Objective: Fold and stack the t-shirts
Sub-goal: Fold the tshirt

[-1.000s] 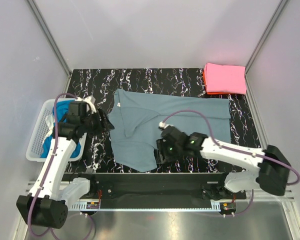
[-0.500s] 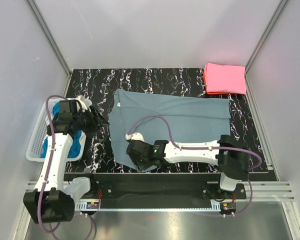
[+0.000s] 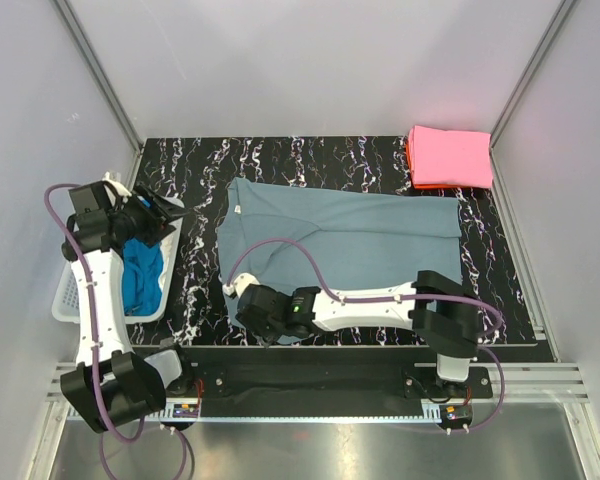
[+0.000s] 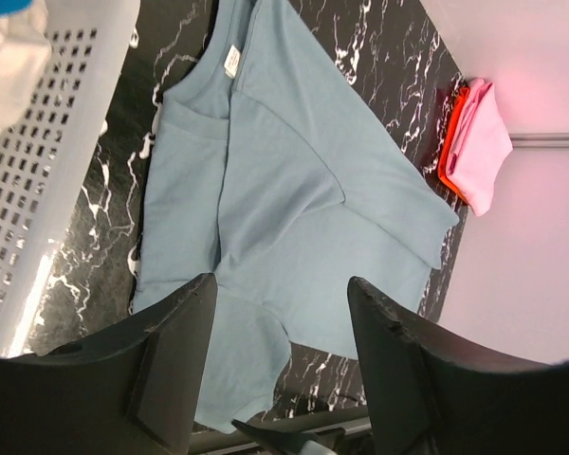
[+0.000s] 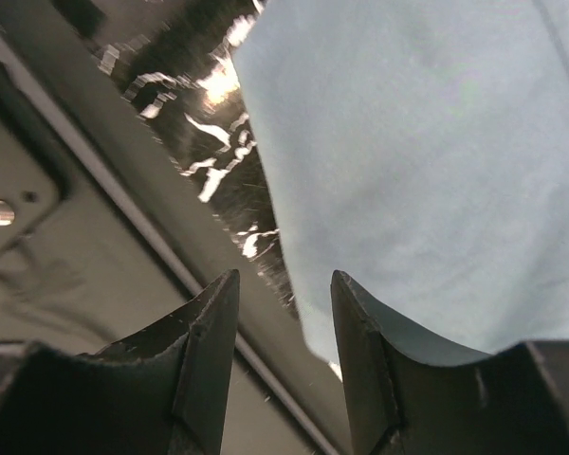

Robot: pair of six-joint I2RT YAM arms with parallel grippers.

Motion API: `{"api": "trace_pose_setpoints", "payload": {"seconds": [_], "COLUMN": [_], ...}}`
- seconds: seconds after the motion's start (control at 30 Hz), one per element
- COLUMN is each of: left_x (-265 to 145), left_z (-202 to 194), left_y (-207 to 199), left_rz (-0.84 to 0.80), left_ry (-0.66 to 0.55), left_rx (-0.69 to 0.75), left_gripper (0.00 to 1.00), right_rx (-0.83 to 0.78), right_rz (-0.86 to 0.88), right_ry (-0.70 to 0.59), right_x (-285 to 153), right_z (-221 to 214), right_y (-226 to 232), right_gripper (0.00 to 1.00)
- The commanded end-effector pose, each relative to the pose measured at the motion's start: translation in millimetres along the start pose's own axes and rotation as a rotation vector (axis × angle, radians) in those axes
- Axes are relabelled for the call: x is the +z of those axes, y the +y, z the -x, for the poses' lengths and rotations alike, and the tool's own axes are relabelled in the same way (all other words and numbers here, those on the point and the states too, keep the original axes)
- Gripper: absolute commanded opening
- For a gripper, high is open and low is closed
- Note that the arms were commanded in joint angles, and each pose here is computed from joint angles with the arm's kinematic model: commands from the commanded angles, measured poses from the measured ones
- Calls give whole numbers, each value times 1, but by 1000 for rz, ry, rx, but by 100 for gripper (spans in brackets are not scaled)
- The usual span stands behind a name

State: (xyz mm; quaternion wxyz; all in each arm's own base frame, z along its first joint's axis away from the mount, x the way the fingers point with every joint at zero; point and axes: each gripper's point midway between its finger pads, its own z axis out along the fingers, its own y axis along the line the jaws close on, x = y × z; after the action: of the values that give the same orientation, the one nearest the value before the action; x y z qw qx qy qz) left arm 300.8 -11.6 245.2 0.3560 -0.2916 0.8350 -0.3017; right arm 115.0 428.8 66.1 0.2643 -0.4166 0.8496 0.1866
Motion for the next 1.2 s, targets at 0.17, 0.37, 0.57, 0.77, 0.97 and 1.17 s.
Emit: {"api": "trace_pose_setpoints", "payload": {"seconds": [0.17, 0.37, 0.57, 0.77, 0.97, 1.17], "left_x": [11, 14, 13, 19, 18, 16], "left_z": [-6, -7, -7, -9, -7, -1], "left_y": [1, 20, 39, 47, 26, 16], "left_rz": [-58, 15, 100, 113, 9, -20], "left_ry": [16, -4, -32, -29, -40, -43], "left_rx": [-17, 9, 53, 48, 43, 49], "left_gripper": [63, 63, 63, 63, 63, 63], "right_rx": [-91, -51, 3, -32, -96, -126], "right_rz": [-42, -123, -112, -23, -75, -69], "right_ry": [19, 5, -55, -32, -9, 26], "right_x": [22, 18, 1, 7, 20, 26], "right_z": [-9, -3, 16, 11, 0, -13], "right_y": [-5, -17, -17, -1, -12, -11], "right_gripper": [50, 15, 0, 34, 41, 41]}}
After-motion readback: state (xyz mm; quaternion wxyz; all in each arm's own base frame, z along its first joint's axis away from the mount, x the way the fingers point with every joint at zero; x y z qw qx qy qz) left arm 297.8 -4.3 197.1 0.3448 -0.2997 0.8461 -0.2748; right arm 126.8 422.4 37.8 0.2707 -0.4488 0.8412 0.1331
